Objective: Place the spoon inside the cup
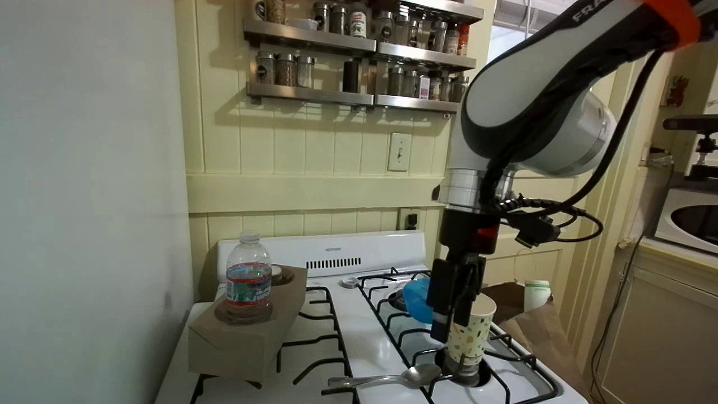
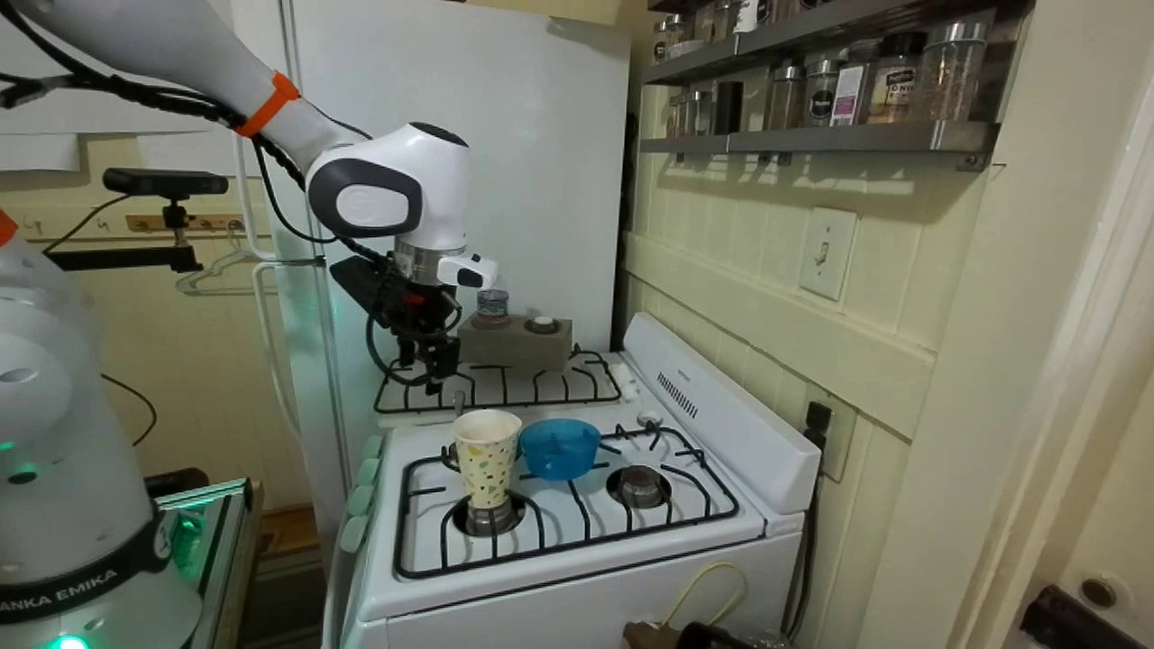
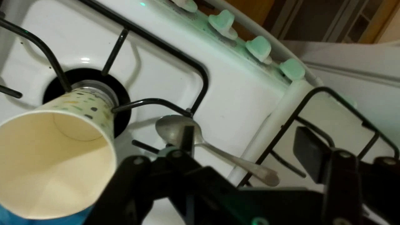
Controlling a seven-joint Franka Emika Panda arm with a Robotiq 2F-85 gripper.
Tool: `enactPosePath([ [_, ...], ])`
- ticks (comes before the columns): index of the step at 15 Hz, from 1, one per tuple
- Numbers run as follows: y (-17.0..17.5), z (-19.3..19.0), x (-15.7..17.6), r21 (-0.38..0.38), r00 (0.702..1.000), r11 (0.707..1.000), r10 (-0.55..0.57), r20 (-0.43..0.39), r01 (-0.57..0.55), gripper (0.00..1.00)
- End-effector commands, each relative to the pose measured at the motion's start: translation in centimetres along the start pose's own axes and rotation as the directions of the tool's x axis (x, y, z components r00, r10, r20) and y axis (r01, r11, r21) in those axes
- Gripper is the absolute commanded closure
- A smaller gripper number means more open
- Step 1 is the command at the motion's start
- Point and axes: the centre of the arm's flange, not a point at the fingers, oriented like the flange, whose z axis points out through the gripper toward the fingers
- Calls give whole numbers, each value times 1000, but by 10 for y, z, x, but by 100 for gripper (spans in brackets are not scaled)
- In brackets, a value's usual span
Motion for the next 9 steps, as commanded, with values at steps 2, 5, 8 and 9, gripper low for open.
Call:
enactPosePath([
  [2, -7, 41, 12, -9, 966, 971, -235, 105, 237, 0],
  [5, -2, 52, 13, -3, 913, 925, -373, 165, 379, 0],
  [8, 1, 54, 17, 2, 839, 857, -504, 207, 515, 0],
  [9, 2, 54, 15, -5, 811, 830, -544, 217, 558, 0],
])
